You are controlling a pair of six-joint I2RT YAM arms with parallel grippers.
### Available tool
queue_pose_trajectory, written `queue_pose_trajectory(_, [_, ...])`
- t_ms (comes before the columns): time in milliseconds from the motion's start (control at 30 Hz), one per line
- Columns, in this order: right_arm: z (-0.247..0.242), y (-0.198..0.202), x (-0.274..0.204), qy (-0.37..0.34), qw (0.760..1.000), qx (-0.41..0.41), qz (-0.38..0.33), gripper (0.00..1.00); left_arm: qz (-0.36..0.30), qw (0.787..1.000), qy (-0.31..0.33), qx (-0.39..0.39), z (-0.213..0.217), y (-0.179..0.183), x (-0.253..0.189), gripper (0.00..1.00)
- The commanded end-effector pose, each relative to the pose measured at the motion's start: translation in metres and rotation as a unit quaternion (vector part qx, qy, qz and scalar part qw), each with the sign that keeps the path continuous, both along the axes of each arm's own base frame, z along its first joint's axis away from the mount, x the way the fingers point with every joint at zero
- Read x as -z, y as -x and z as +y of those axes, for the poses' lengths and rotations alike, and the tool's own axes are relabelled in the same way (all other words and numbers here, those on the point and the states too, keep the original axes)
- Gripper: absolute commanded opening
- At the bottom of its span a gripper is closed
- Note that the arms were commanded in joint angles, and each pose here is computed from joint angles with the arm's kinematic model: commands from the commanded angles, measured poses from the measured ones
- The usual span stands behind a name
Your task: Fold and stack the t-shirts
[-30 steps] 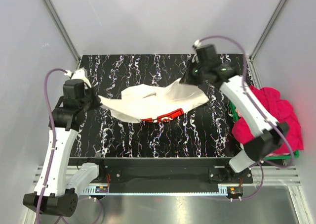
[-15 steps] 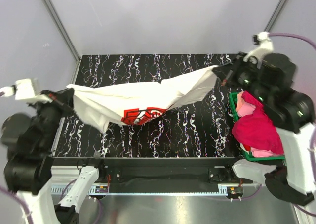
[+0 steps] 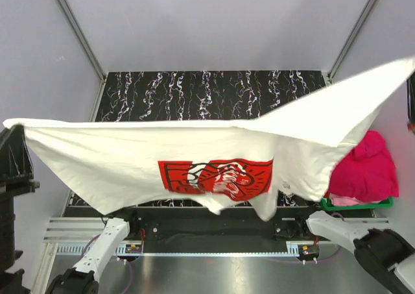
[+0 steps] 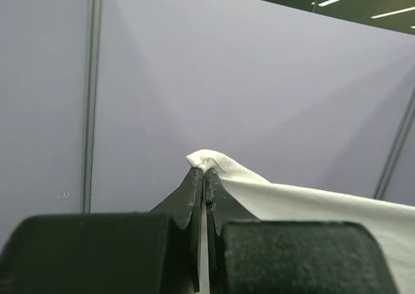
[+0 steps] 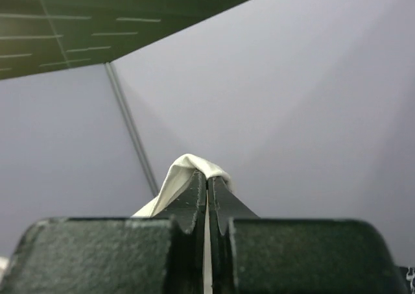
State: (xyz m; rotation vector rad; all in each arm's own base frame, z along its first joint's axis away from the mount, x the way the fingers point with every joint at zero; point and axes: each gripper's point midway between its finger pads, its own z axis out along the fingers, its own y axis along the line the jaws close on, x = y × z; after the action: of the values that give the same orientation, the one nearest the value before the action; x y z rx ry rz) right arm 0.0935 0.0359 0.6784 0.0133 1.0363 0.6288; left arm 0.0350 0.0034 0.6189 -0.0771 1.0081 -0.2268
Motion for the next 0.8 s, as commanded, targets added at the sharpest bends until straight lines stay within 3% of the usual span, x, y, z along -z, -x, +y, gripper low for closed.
queue_pose_trajectory(0, [0.041, -0.137, 0.023, 0.079, 0.988, 0.086, 0.099, 0.00, 0.083, 0.995, -0.003, -0.053, 0.007, -0.095, 0.005, 0.00])
queue_pose_trajectory(67, [0.052, -0.172, 0.024, 0.089, 0.984, 0.107, 0.112, 0.00, 0.132, 0.989, -0.013, -0.064, 0.004, -0.135, 0.021, 0.00])
queue_pose_trajectory(133, [0.090, -0.275, 0.079, 0.143, 0.962, 0.141, 0.183, 0.00, 0.211, 0.972, -0.027, -0.099, 0.003, -0.199, 0.055, 0.00])
queue_pose_trajectory(167, [0.083, -0.275, 0.075, 0.139, 0.962, 0.149, 0.180, 0.00, 0.239, 0.964, -0.033, -0.111, 0.003, -0.221, 0.069, 0.00])
queue_pose_trajectory(200, [0.088, -0.332, 0.115, 0.144, 0.949, 0.165, 0.225, 0.00, 0.290, 0.949, -0.044, -0.119, 0.001, -0.264, 0.098, 0.00])
queue_pose_trajectory(233, [0.094, -0.358, 0.137, 0.145, 0.947, 0.151, 0.245, 0.00, 0.326, 0.937, -0.041, -0.116, 0.010, -0.287, 0.121, 0.00])
queue_pose_trajectory(267, [0.104, -0.410, 0.194, 0.135, 0.933, 0.139, 0.303, 0.00, 0.366, 0.923, -0.022, -0.114, 0.015, -0.312, 0.151, 0.00])
queue_pose_trajectory(300, [0.091, -0.439, 0.225, 0.126, 0.923, 0.143, 0.334, 0.00, 0.424, 0.897, -0.007, -0.127, 0.036, -0.353, 0.198, 0.00])
queue_pose_trajectory(367, [0.088, -0.476, 0.265, 0.102, 0.915, 0.131, 0.369, 0.01, 0.502, 0.860, 0.012, -0.093, 0.041, -0.397, 0.263, 0.00])
queue_pose_trajectory(400, [0.094, -0.510, 0.331, 0.113, 0.894, 0.118, 0.416, 0.15, 0.570, 0.817, 0.028, -0.079, 0.046, -0.430, 0.323, 0.00])
queue_pose_trajectory(433, [0.090, -0.519, 0.334, 0.104, 0.898, 0.113, 0.413, 0.45, 0.607, 0.792, 0.045, -0.047, 0.043, -0.442, 0.351, 0.00])
queue_pose_trajectory(467, [0.094, -0.528, 0.355, 0.105, 0.893, 0.107, 0.425, 0.99, 0.652, 0.756, 0.059, -0.034, 0.043, -0.461, 0.399, 0.23])
queue_pose_trajectory(500, [0.098, -0.529, 0.357, 0.109, 0.894, 0.095, 0.424, 1.00, 0.661, 0.747, 0.063, -0.023, 0.039, -0.465, 0.409, 0.36])
queue_pose_trajectory(533, [0.103, -0.531, 0.390, 0.121, 0.878, 0.084, 0.455, 1.00, 0.669, 0.740, 0.066, -0.010, 0.035, -0.466, 0.421, 0.50])
queue_pose_trajectory(567, [0.106, -0.528, 0.362, 0.112, 0.896, 0.077, 0.422, 1.00, 0.662, 0.746, 0.064, -0.011, 0.034, -0.463, 0.417, 0.82])
queue_pose_trajectory(600, [0.109, -0.525, 0.363, 0.114, 0.897, 0.070, 0.421, 1.00, 0.664, 0.745, 0.062, -0.015, 0.034, -0.460, 0.435, 0.92])
queue_pose_trajectory(633, [0.108, -0.521, 0.385, 0.124, 0.886, 0.068, 0.441, 1.00, 0.656, 0.752, 0.060, -0.017, 0.035, -0.457, 0.431, 0.98])
queue_pose_trajectory(667, [0.107, -0.516, 0.369, 0.125, 0.893, 0.069, 0.426, 1.00, 0.642, 0.764, 0.053, -0.020, 0.036, -0.452, 0.418, 0.99])
queue_pose_trajectory(767, [0.109, -0.502, 0.377, 0.128, 0.884, 0.059, 0.446, 1.00, 0.647, 0.761, 0.042, -0.028, 0.037, -0.436, 0.420, 0.99])
